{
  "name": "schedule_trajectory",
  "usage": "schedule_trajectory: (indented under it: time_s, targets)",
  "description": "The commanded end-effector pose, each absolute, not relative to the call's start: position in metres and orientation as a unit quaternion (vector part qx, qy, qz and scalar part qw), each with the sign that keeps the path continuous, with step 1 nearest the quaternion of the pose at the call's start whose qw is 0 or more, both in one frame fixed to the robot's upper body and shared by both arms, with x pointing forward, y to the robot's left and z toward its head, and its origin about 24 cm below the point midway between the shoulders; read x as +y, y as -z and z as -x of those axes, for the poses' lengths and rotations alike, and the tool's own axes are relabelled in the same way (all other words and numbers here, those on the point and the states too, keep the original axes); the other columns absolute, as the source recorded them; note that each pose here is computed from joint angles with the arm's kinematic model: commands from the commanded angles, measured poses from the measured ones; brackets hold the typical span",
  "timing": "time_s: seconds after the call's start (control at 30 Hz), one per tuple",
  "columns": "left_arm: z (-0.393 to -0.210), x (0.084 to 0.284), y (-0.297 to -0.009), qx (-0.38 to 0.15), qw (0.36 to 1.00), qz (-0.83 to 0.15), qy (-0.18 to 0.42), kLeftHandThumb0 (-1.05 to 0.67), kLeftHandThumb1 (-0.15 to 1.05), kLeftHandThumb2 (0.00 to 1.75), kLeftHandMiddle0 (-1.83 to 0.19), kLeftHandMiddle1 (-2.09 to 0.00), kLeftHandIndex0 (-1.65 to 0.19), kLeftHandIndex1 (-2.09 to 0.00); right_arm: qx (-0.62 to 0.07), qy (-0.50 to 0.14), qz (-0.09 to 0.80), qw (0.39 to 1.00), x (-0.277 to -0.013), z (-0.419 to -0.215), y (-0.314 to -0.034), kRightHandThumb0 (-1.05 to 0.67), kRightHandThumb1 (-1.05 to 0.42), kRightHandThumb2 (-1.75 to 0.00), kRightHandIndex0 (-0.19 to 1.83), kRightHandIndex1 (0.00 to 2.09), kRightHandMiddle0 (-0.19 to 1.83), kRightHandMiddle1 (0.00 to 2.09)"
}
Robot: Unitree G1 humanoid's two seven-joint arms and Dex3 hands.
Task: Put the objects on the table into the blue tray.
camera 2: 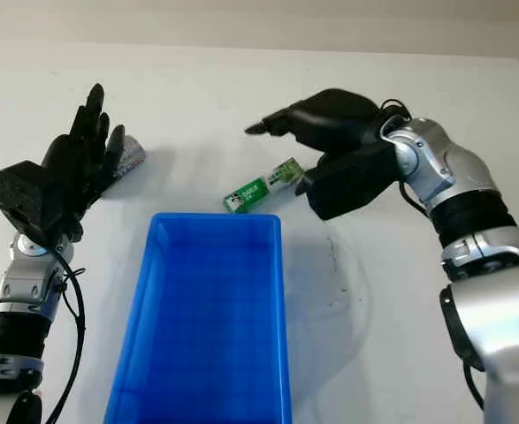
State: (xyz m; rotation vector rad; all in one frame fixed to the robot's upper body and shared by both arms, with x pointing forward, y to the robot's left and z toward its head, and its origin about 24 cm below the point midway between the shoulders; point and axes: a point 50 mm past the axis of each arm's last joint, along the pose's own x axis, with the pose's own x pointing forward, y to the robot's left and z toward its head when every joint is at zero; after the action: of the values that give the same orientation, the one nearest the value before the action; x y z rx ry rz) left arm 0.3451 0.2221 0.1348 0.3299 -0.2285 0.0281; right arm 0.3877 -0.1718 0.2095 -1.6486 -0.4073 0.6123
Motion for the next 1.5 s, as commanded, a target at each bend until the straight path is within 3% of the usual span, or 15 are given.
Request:
schedule_trajectory:
  time_s: [0.0, 0.3, 0.63, 0.67, 0.73, 0.8, 1.07, 1.2, 1.23, 1.33, 1.47]
  targets:
    - [-0.343, 0.221, -0.135, -0.114, 0.98, -0.164, -0.012, -0.69, 1.05, 0.59, 0.06, -0.06, 0.07, -0.06, -0.176, -0.266, 0.725, 0.61, -0.174, -0.388, -0.211, -0.33, -0.79, -0.06, 0.3, 0.11, 0.34, 0.1]
    - [-0.342, 0.221, -0.133, -0.108, 0.98, -0.167, -0.004, -0.67, 1.05, 0.61, 0.09, -0.05, 0.1, -0.05, -0.168, -0.288, 0.722, 0.607, -0.176, -0.386, -0.189, -0.34, -0.82, -0.06, 0.43, 0.13, 0.46, 0.1]
    - [-0.342, 0.217, -0.131, -0.107, 0.98, -0.166, 0.003, -0.64, 1.05, 0.61, 0.12, -0.05, 0.13, -0.04, -0.204, -0.29, 0.702, 0.617, -0.168, -0.383, -0.162, -0.31, -0.95, -0.07, 0.65, 0.24, 0.64, 0.2]
    - [-0.342, 0.217, -0.13, -0.108, 0.98, -0.167, 0.003, -0.65, 1.05, 0.61, 0.12, -0.05, 0.13, -0.04, -0.204, -0.29, 0.7, 0.62, -0.166, -0.383, -0.16, -0.32, -0.96, -0.07, 0.65, 0.29, 0.63, 0.24]
    - [-0.342, 0.217, -0.13, -0.108, 0.98, -0.168, 0.003, -0.66, 1.05, 0.6, 0.12, -0.05, 0.13, -0.04, -0.205, -0.294, 0.69, 0.629, -0.164, -0.383, -0.156, -0.32, -1.0, -0.06, 0.43, 0.81, 0.42, 0.73]
    - [-0.342, 0.217, -0.13, -0.108, 0.979, -0.17, 0.003, -0.66, 1.05, 0.61, 0.12, -0.05, 0.13, -0.04, -0.203, -0.299, 0.68, 0.638, -0.162, -0.382, -0.152, -0.33, -1.04, -0.07, 0.28, 1.13, 0.28, 1.06]
    - [-0.341, 0.217, -0.127, -0.106, 0.978, -0.178, 0.0, -0.67, 1.05, 0.61, 0.11, -0.06, 0.13, -0.05, -0.212, -0.313, 0.675, 0.634, -0.157, -0.379, -0.145, -0.4, -1.05, -0.24, 0.13, 1.65, 0.12, 1.5]
    - [-0.342, 0.218, -0.127, -0.105, 0.979, -0.175, 0.001, -0.67, 1.05, 0.61, 0.11, -0.06, 0.13, -0.05, -0.246, -0.292, 0.696, 0.608, -0.155, -0.378, -0.145, -0.5, -1.05, -0.28, 0.29, 1.98, 0.2, 1.71]
    - [-0.342, 0.218, -0.127, -0.106, 0.979, -0.174, 0.001, -0.67, 1.05, 0.61, 0.11, -0.06, 0.13, -0.05, -0.254, -0.286, 0.696, 0.607, -0.155, -0.378, -0.146, -0.52, -1.05, -0.29, 0.45, 2.05, 0.29, 1.81]
    - [-0.343, 0.218, -0.127, -0.106, 0.979, -0.176, 0.001, -0.67, 1.05, 0.61, 0.11, -0.06, 0.13, -0.05, -0.264, -0.275, 0.695, 0.61, -0.157, -0.379, -0.148, -0.52, -1.05, -0.32, 0.72, 2.09, 0.37, 2.06]
    - [-0.343, 0.219, -0.127, -0.106, 0.979, -0.177, 0.002, -0.68, 1.05, 0.61, 0.11, -0.05, 0.13, -0.05, -0.283, -0.236, 0.685, 0.629, -0.161, -0.382, -0.161, -0.48, -1.05, -0.29, 0.75, 2.09, 0.41, 2.09]
